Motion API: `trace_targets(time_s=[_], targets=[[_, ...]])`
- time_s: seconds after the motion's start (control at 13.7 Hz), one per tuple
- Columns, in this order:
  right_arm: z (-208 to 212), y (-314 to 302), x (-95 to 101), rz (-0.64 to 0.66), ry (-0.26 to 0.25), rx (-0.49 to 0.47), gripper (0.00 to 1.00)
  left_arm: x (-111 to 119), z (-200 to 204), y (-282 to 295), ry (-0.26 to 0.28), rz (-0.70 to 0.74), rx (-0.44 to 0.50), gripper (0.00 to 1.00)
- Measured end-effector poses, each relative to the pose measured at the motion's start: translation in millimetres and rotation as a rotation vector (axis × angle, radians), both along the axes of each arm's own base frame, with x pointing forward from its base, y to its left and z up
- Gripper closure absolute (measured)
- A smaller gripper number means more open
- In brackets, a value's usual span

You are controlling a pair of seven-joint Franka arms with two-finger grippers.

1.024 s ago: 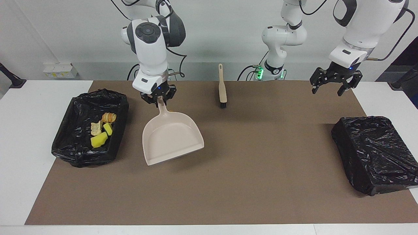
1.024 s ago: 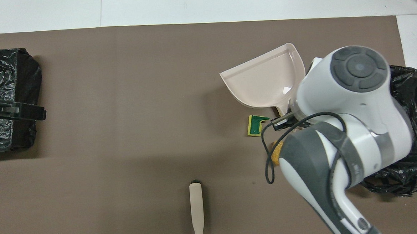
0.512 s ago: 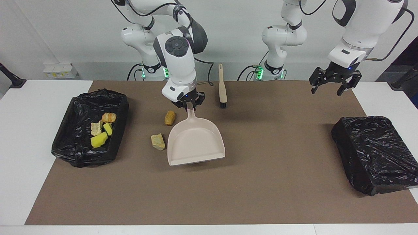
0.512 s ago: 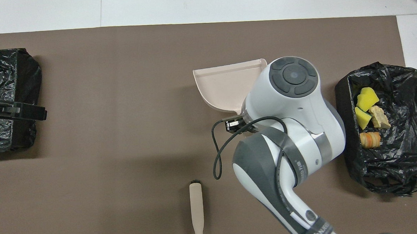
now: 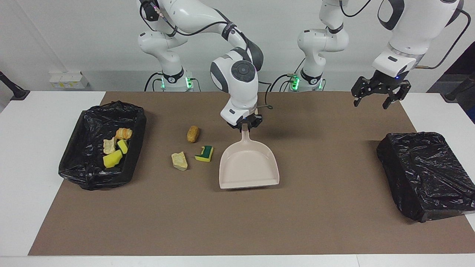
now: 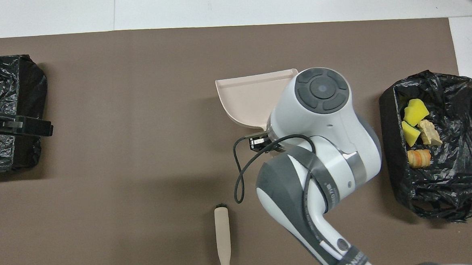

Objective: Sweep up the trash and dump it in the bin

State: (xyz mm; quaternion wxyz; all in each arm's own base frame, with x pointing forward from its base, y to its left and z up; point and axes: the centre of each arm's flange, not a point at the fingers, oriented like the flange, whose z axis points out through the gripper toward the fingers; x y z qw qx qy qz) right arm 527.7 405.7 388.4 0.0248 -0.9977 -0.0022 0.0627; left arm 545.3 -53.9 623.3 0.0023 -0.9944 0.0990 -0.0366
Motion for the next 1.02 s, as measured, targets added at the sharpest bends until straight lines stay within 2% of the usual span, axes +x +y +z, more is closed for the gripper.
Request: trace_targets(time_s=[0.22,0.37,0.73,1.02], targets=[[-16.8,32.7,-15.0,-0.008,-0.017,0.013,0.67,0.0,0.0,0.0,0.000,0.000,0.000,0.00],[-21.6,35.2,-17.9,-0.005,-0.012,0.009,0.67,0.0,0.0,0.0,0.000,0.000,0.000,0.00],[-31.8,22.8,1.4,-0.043,-0.044,0.029,0.67,-0.1,0.1,-0.8,0.000,-0.001,0.000,0.00],[-36.5,22.7,0.9,-0.042,-0.038,0.025,0.67,-0.1,1.4,1.5,-0.003,0.003,0.000,0.00]])
